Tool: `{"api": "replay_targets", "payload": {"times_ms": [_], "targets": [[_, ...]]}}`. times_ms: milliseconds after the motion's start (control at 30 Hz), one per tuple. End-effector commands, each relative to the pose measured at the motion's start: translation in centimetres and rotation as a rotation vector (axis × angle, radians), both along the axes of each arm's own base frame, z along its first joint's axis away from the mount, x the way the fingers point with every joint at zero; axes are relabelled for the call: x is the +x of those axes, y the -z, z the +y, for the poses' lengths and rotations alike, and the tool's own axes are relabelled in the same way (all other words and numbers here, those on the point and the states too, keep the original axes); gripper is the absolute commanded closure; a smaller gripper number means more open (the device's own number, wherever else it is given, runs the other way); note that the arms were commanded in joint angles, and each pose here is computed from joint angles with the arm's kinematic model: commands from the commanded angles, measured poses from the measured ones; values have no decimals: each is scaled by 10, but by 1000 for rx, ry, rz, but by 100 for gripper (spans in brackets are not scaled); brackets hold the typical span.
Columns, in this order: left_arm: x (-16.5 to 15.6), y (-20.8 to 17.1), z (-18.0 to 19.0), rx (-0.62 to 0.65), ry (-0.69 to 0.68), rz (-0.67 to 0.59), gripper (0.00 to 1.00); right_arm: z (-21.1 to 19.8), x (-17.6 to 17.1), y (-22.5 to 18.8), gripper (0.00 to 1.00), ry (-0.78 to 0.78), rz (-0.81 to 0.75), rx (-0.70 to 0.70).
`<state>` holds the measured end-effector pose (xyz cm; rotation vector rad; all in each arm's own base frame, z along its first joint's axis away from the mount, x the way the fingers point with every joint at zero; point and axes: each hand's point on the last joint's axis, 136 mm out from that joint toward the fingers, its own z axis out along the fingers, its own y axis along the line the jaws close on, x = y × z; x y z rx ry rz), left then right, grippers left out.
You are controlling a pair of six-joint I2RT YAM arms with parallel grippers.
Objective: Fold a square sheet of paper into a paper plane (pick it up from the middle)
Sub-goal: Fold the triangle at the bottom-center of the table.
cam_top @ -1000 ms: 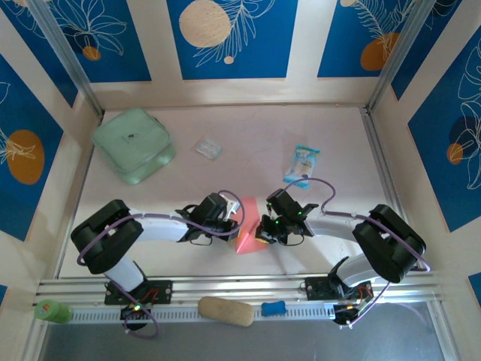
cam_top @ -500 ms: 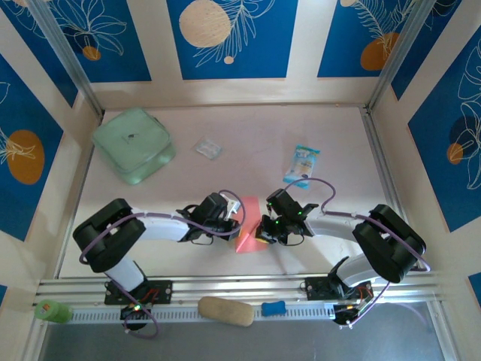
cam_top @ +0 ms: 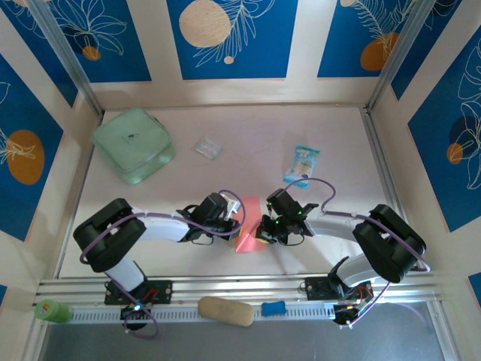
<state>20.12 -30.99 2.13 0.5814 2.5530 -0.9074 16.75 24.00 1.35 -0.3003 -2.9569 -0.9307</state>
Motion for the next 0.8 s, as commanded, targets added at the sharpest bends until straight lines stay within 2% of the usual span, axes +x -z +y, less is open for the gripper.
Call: {"api": "replay_targets", "payload": {"times_ms": [0, 133, 467, 767], "targets": [[0, -1, 10, 22, -18, -10, 100, -13, -9, 8, 96, 0, 38, -62], [2, -10, 7, 4, -12, -32, 100, -13, -9, 8, 96, -1, 37, -61], [0, 2, 4, 15, 0, -3, 100, -13, -10, 8, 96, -2, 38, -58], [4, -5, -4, -8, 18, -16, 100, -13, -10, 8, 96, -4, 38, -60]]}}
